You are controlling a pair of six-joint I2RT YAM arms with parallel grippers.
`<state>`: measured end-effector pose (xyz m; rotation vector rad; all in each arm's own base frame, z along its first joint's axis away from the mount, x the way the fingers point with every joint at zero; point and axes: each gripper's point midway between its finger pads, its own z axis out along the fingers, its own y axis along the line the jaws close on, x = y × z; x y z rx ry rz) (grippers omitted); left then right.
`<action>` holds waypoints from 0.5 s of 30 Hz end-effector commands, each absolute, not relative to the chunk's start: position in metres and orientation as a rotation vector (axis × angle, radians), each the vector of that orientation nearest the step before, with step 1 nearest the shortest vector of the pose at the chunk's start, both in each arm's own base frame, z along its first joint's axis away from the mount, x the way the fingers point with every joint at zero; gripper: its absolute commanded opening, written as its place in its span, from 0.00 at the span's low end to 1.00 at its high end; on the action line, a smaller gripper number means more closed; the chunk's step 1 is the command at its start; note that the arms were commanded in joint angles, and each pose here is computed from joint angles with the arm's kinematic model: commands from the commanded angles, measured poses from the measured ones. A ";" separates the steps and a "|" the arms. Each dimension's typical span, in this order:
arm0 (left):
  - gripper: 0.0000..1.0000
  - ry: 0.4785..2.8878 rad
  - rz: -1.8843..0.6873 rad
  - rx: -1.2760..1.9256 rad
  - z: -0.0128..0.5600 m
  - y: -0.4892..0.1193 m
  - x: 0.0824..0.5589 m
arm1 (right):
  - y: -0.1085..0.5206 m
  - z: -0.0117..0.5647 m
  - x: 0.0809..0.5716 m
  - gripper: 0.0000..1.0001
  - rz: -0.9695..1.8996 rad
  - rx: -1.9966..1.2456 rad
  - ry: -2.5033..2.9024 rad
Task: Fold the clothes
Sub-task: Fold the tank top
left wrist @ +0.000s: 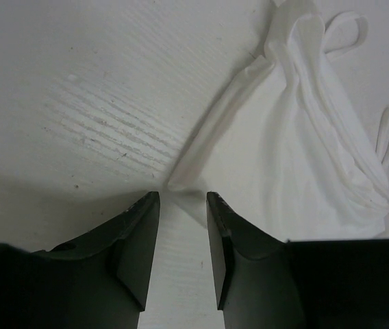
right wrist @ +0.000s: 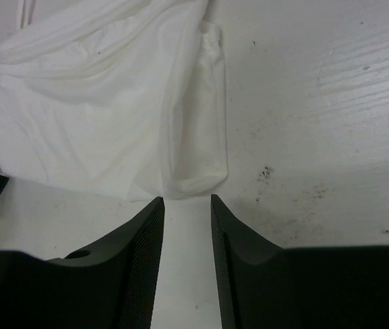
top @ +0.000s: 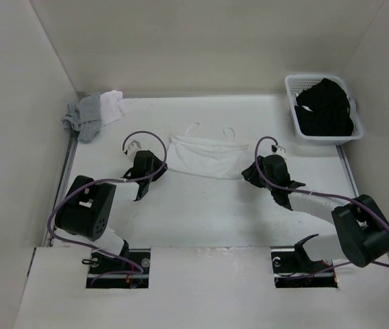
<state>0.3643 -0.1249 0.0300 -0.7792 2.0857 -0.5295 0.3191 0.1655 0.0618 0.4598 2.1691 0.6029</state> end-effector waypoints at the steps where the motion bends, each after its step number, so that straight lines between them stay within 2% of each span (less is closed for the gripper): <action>1: 0.31 2.118 -0.516 -0.784 0.018 -0.125 0.365 | 0.161 0.061 0.322 0.38 0.558 0.451 2.154; 5: 0.25 2.122 -0.527 -0.787 0.015 -0.127 0.367 | 0.166 0.053 0.326 0.38 0.554 0.441 2.185; 8: 0.18 2.127 -0.545 -0.780 0.015 -0.130 0.367 | 0.169 0.049 0.331 0.34 0.551 0.443 2.199; 11: 0.12 2.118 -0.556 -0.782 0.017 -0.129 0.366 | 0.172 0.043 0.331 0.19 0.558 0.449 2.219; 15: 0.08 2.114 -0.560 -0.786 0.018 -0.126 0.363 | 0.166 0.041 0.325 0.10 0.551 0.507 2.224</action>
